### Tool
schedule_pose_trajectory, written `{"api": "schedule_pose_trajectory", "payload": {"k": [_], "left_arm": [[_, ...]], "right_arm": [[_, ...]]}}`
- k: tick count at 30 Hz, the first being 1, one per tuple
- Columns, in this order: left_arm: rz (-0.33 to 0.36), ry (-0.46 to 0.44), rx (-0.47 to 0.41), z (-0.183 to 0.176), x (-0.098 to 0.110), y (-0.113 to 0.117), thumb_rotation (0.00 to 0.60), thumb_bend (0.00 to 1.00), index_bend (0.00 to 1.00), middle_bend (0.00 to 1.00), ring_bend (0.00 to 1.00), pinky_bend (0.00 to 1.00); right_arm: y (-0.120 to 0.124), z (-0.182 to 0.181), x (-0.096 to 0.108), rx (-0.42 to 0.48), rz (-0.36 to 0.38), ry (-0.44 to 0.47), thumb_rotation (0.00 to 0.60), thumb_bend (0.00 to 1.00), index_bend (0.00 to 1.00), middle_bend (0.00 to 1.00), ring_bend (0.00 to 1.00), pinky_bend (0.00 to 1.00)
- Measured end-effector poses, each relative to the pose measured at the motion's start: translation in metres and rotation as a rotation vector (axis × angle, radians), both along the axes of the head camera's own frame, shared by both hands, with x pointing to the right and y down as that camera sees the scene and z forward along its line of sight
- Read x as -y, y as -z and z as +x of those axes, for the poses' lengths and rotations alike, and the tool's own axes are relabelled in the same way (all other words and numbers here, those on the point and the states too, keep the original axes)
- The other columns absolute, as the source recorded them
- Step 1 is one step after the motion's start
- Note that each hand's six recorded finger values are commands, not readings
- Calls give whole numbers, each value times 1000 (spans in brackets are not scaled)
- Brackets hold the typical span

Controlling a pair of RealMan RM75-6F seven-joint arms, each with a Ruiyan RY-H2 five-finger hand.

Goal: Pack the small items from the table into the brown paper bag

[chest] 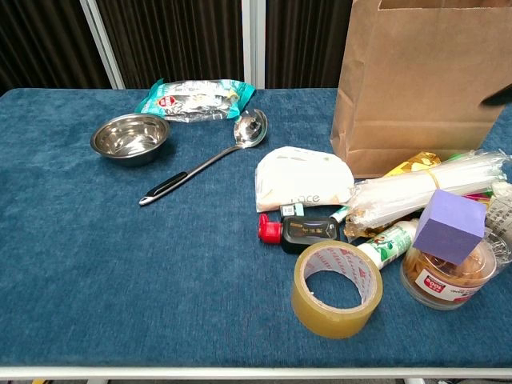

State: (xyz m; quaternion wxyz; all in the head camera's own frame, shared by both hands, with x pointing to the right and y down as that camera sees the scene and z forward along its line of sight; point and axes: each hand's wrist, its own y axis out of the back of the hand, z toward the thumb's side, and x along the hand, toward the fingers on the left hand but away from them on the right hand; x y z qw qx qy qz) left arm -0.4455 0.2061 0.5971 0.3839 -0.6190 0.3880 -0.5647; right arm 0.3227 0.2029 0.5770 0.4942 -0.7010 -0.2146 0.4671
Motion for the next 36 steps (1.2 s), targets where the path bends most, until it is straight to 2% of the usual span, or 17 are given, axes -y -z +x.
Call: {"api": "schedule_pose_trajectory", "payload": {"k": [4, 10, 25, 36], "left_arm": [[-4, 5, -1, -2, -1, -1, 600, 114, 81, 88, 0, 111], [-5, 10, -4, -4, -2, -4, 600, 114, 81, 88, 0, 111], [-8, 19, -1, -11, -1, -7, 600, 114, 80, 88, 0, 111], [-10, 20, -2, -12, -3, -8, 600, 114, 80, 88, 0, 111]], "right_arm": [[-8, -16, -2, -17, -9, 72, 600, 59, 329, 248, 6, 0], [-17, -31, -5, -36, -17, 117, 600, 61, 358, 271, 12, 0], [-41, -47, -4, -51, -63, 131, 600, 60, 360, 276, 12, 0], [-50, -48, -5, -75, -84, 133, 600, 64, 359, 294, 12, 0]]}}
